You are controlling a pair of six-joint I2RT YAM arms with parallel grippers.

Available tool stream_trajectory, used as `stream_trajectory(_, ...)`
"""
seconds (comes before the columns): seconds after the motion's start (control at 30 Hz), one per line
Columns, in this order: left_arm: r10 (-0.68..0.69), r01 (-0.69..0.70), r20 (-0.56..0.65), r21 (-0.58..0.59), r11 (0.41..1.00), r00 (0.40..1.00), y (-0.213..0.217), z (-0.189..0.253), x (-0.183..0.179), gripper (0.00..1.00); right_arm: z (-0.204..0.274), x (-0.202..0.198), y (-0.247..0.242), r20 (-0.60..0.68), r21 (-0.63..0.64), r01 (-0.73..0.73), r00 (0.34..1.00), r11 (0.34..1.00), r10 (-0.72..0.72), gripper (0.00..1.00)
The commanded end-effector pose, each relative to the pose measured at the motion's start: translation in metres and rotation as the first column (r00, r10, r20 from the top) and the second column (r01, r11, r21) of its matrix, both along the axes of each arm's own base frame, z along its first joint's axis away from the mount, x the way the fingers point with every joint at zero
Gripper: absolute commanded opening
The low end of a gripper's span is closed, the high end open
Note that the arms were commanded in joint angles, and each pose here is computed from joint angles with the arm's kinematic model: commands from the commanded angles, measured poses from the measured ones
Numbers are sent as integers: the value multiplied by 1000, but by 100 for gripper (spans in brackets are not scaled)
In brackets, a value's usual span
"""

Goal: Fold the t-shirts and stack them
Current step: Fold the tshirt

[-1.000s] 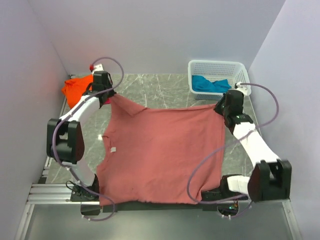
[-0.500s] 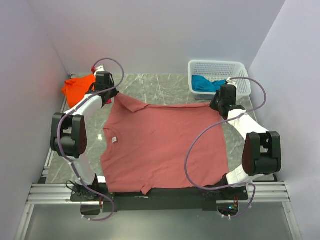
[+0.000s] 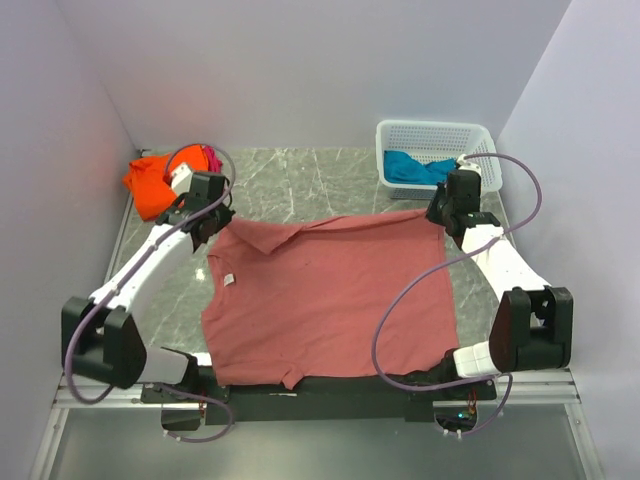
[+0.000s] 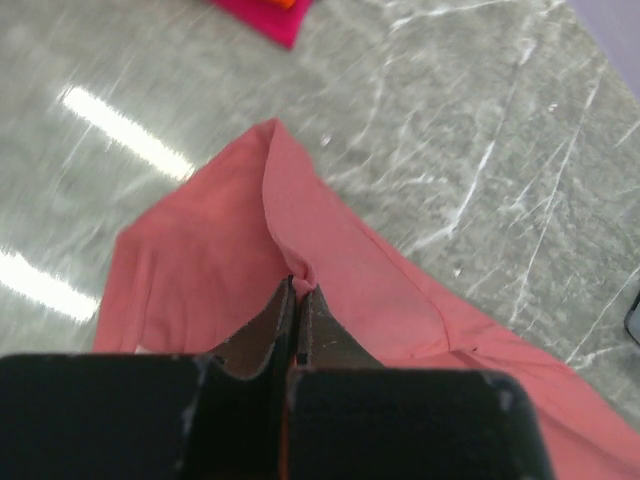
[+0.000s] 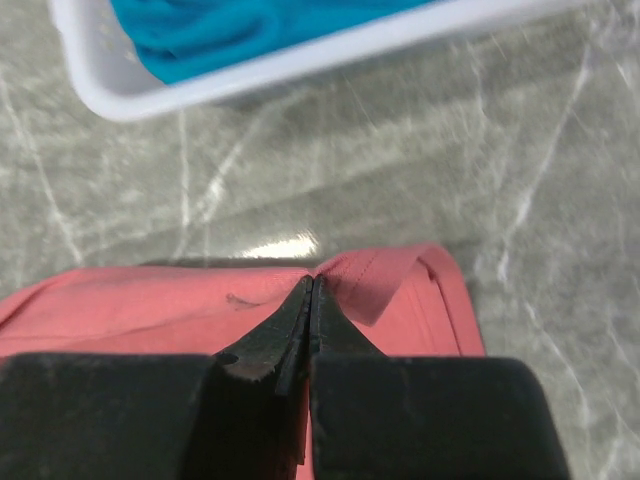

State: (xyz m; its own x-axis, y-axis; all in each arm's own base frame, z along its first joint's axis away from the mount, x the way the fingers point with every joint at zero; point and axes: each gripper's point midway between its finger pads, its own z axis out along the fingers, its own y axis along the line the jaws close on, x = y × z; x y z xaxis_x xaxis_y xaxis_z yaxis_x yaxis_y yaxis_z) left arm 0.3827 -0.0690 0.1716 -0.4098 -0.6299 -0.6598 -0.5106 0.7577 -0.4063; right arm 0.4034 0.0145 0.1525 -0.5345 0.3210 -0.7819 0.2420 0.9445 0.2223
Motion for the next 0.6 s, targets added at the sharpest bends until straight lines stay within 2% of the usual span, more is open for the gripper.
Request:
stream_trajectory(0.0, 144, -144, -97, 8, 990, 985, 13, -7, -50, 1, 20, -9, -12, 11, -46, 31, 999, 998, -30, 0)
stream_trajectory(0.07, 168, -167, -137, 24, 986, 976, 19, -10, -69, 1, 21, -13, -12, 7, -52, 21, 1000, 998, -20, 0)
stream_trajectory(0.43, 175, -197, -233, -75, 978, 957, 14, -17, -144, 1, 18, -17, -13, -43, -73, 5, 999, 997, -8, 0)
stream_trajectory(0.57, 109, -154, -255, -162, 975, 961, -3, -33, -163, 1, 11, -19, -15, -64, -80, 9, 998, 997, -15, 0)
